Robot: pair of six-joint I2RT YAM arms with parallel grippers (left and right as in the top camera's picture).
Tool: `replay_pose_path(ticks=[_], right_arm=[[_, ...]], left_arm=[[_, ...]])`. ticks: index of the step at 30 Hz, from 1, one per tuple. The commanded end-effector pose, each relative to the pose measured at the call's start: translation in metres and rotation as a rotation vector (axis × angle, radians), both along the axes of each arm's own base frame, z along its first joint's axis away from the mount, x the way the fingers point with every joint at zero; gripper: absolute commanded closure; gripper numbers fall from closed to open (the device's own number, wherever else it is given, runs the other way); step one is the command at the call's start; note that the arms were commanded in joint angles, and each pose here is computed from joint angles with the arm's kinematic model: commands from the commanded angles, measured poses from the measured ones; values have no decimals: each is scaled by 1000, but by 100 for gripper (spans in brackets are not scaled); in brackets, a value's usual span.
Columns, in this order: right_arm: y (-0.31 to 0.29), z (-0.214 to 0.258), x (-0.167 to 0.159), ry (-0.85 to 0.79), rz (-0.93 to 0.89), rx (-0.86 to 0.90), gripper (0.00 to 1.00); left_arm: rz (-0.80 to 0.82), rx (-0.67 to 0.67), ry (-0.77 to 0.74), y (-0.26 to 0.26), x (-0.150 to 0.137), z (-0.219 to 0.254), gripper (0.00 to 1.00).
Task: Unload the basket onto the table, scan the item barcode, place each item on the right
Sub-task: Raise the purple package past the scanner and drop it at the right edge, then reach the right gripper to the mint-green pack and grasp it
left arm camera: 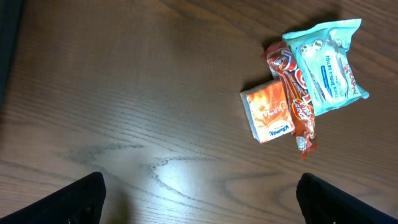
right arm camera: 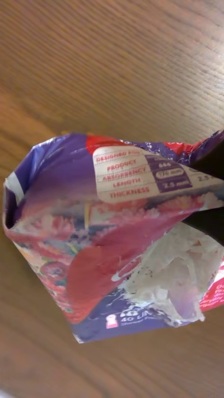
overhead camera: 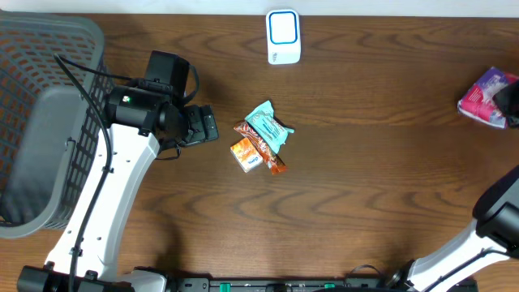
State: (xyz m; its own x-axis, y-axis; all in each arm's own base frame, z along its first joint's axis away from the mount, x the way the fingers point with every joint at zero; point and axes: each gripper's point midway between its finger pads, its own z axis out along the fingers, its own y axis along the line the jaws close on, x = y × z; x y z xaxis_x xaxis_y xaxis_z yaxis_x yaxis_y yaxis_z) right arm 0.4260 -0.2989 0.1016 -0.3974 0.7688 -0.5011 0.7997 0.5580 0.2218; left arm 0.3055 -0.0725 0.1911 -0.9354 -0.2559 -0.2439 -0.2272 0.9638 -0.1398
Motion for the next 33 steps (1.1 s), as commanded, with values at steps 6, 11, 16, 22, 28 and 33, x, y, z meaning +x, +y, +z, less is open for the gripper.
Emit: replay_pose_path(ticks=[6, 11, 16, 22, 28, 33], right_arm=[[-27, -5, 0, -51, -40, -3, 62], [-9, 54, 6, -135, 69, -46, 41], [74, 154, 25, -413, 348, 50, 21], [225, 187, 24, -531, 837, 343, 1], [341, 136, 14, -334, 1143, 384, 1], [429, 66, 19, -116, 1279, 301, 7]], left_arm=[[-8, 21, -1, 3, 2, 0, 2], [-8, 21, -1, 3, 2, 0, 2], [-8, 21, -1, 3, 2, 0, 2], [-8, 21, -1, 3, 2, 0, 2], [-8, 21, -1, 3, 2, 0, 2], [-8, 21, -1, 3, 2, 0, 2]])
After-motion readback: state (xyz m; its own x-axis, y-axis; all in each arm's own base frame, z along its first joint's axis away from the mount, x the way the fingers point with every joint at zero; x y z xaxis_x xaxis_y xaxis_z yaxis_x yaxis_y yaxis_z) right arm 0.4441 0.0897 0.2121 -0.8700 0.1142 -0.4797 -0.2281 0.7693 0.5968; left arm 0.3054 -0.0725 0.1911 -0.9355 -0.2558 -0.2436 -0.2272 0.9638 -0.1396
